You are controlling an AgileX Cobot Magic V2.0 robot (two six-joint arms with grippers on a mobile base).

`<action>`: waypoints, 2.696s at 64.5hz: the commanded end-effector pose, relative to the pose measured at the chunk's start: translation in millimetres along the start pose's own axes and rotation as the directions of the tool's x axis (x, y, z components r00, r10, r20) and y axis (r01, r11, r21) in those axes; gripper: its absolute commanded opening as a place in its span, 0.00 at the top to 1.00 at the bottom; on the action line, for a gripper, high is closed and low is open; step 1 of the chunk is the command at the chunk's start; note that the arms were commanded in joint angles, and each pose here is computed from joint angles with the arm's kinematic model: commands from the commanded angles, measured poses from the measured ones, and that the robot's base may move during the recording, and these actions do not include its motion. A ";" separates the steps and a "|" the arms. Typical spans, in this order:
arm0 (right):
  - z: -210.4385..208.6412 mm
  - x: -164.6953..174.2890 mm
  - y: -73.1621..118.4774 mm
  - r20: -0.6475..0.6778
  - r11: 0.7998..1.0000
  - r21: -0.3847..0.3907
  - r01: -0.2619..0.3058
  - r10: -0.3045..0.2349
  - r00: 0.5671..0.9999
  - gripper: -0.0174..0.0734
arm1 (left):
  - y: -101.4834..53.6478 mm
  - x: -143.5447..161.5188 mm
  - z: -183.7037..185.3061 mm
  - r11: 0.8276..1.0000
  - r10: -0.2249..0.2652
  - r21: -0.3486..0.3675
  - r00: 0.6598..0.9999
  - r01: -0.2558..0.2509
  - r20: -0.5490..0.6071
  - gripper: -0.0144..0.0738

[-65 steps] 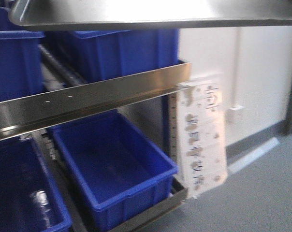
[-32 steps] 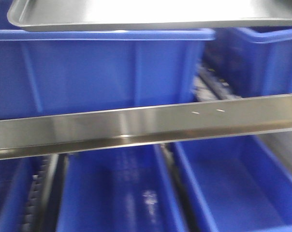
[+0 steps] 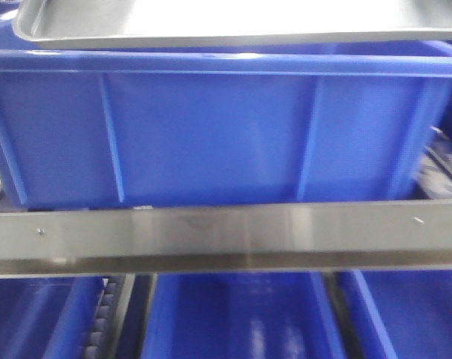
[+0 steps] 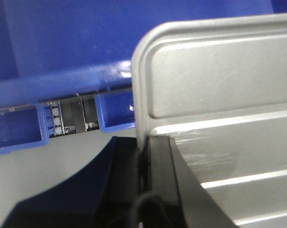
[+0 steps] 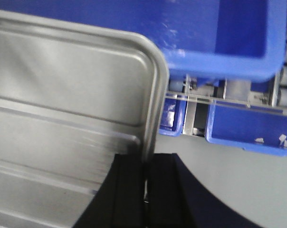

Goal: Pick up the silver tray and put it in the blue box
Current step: 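Carry the silver tray over the open blue bin with both grippers, then lower the silver tray into the blue bin and open both grippers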

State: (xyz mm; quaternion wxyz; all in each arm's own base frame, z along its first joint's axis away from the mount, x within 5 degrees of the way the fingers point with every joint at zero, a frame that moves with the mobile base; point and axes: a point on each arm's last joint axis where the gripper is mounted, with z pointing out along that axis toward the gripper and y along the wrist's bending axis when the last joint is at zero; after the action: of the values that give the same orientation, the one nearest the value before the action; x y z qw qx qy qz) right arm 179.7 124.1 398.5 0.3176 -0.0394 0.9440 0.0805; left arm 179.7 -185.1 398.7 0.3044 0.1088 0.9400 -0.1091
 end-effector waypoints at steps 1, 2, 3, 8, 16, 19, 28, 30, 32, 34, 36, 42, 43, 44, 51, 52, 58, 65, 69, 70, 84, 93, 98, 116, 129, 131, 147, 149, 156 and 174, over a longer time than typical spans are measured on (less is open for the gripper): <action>-15.1 -10.8 -7.2 0.112 0.999 0.020 0.029 -0.031 0.993 0.75 | 5.0 -5.2 -16.8 0.999 0.036 -0.012 0.997 -0.036 0.061 0.95; -15.1 -10.8 -7.2 0.112 0.999 0.020 0.029 -0.031 0.993 0.75 | 5.0 -5.2 -16.8 0.999 0.036 -0.012 0.997 -0.036 0.061 0.95; -15.1 -10.8 -7.2 0.112 0.999 0.020 0.029 -0.031 0.993 0.75 | 5.0 -5.2 -16.8 0.999 0.036 -0.012 0.997 -0.036 0.061 0.95; -15.1 -10.8 -7.2 0.112 0.999 0.020 0.029 -0.031 0.993 0.75 | 5.0 -5.2 -16.8 0.999 0.036 -0.012 0.997 -0.036 0.061 0.95; -15.1 -10.8 -7.2 0.112 0.999 0.020 0.029 -0.031 0.993 0.75 | 5.0 -5.2 -16.8 0.999 0.036 -0.012 0.997 -0.036 0.061 0.95; -15.1 -10.8 -7.2 0.112 0.999 0.020 0.029 -0.031 0.993 0.75 | 5.0 -5.2 -16.8 0.999 0.036 -0.012 0.997 -0.036 0.061 0.95; -15.1 -10.8 -7.2 0.112 0.999 0.020 0.029 -0.031 0.993 0.75 | 5.0 -5.2 -16.8 0.999 0.036 -0.012 0.997 -0.036 0.061 0.95; -15.1 -10.8 -7.2 0.112 0.999 0.020 0.029 -0.031 0.993 0.75 | 5.0 -5.2 -16.8 0.999 0.036 -0.012 0.997 -0.036 0.061 0.95; -15.1 -10.8 -7.2 0.112 0.999 0.020 0.029 -0.031 0.993 0.75 | 5.0 -5.2 -16.8 0.999 0.036 -0.012 0.997 -0.036 0.061 0.95; -15.1 -10.8 -7.2 0.112 0.999 0.020 0.029 -0.031 0.993 0.75 | 5.0 -5.2 -16.8 0.999 0.036 -0.012 0.997 -0.036 0.061 0.95; -15.1 -10.8 -7.2 0.112 0.999 0.020 0.029 -0.031 0.993 0.75 | 5.0 -5.2 -16.8 0.999 0.036 -0.012 0.997 -0.036 0.061 0.95; -15.1 -10.8 -7.2 0.112 0.999 0.020 0.029 -0.031 0.993 0.75 | 5.0 -5.2 -16.8 0.999 0.036 -0.012 0.997 -0.036 0.061 0.95; -15.1 -10.8 -7.2 0.112 0.999 0.020 0.029 -0.031 0.993 0.75 | 5.0 -5.2 -16.8 0.999 0.036 -0.012 0.997 -0.036 0.061 0.95; -15.1 -10.8 -7.2 0.112 0.999 0.020 0.029 -0.031 0.993 0.75 | 5.0 -5.2 -16.8 0.999 0.036 -0.012 0.997 -0.036 0.061 0.95; -15.1 -10.8 -7.2 0.112 0.999 0.020 0.029 -0.031 0.993 0.75 | 5.0 -5.2 -16.8 0.999 0.036 -0.012 0.997 -0.036 0.061 0.95; -15.1 -10.8 -7.2 0.112 0.999 0.020 0.029 -0.031 0.993 0.75 | 5.0 -5.2 -16.8 0.999 0.036 -0.012 0.997 -0.036 0.061 0.95; -15.1 -10.8 -7.2 0.112 0.999 0.020 0.029 -0.031 0.993 0.75 | 5.0 -5.2 -16.8 0.999 0.036 -0.012 0.997 -0.036 0.061 0.95; -15.1 -10.8 -7.2 0.112 0.999 0.020 0.029 -0.031 0.993 0.75 | 5.0 -5.2 -16.8 0.999 0.036 -0.012 0.997 -0.036 0.061 0.95; -15.1 -10.8 -7.2 0.112 0.999 0.020 0.029 -0.031 0.993 0.75 | 5.0 -5.2 -16.8 0.999 0.036 -0.012 0.997 -0.036 0.061 0.95; -15.1 -10.8 -7.2 0.112 0.999 0.020 0.029 -0.031 0.993 0.75 | 5.0 -5.2 -16.8 0.999 0.036 -0.012 0.997 -0.036 0.061 0.95; -15.1 -10.9 -7.1 0.114 0.999 0.019 0.029 -0.031 0.993 0.75 | 5.0 -5.2 -16.8 0.999 0.036 -0.012 0.997 -0.036 0.061 0.95; -15.1 -10.8 -7.1 0.113 0.999 0.019 0.029 -0.031 0.993 0.75 | 5.0 -5.2 -16.8 0.999 0.036 -0.012 0.997 -0.036 0.061 0.95; -15.1 -10.8 -7.1 0.113 0.999 0.019 0.029 -0.031 0.993 0.75 | 5.0 -5.2 -16.8 0.999 0.036 -0.012 0.997 -0.036 0.061 0.95; -15.4 -13.2 -5.2 0.140 1.000 -0.001 0.031 -0.031 0.990 0.75 | 4.8 -7.1 -19.3 0.999 0.042 -0.008 0.997 -0.041 0.070 0.95; -21.9 -23.0 -1.6 0.201 0.999 -0.039 0.026 -0.018 0.979 0.75 | 4.6 -24.2 -33.4 0.999 0.044 -0.022 0.986 -0.041 0.160 0.95; -22.6 -26.1 -0.7 0.207 0.999 -0.041 0.023 -0.014 0.978 0.75 | 4.6 -27.9 -33.6 0.999 0.043 -0.028 0.985 -0.038 0.169 0.95; -5.0 -66.3 -2.3 0.224 0.999 0.032 0.016 -0.023 0.974 0.75 | 5.6 -62.3 5.5 0.997 0.033 -0.072 0.979 -0.019 0.200 0.95; 0.6 -71.4 -4.3 0.218 0.999 0.050 0.012 -0.022 0.976 0.75 | 7.4 -65.9 13.2 0.997 0.027 -0.078 0.980 -0.011 0.199 0.95; 25.8 -83.9 -7.1 0.180 0.995 0.096 0.002 -0.020 0.984 0.75 | 15.8 -77.4 41.7 0.995 0.002 -0.100 0.981 0.018 0.193 0.95; 117.6 -93.4 -5.5 0.037 0.985 0.171 0.023 -0.030 0.999 0.75 | 28.7 -87.8 115.8 0.991 -0.024 -0.126 0.994 0.037 0.106 0.95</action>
State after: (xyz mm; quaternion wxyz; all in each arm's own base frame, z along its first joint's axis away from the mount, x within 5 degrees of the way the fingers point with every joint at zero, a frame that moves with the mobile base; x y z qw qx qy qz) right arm 312.2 145.0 354.4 0.3005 -0.0090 0.9537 0.0117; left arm 312.4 -206.7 341.3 0.3180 0.0594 0.9443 -0.0599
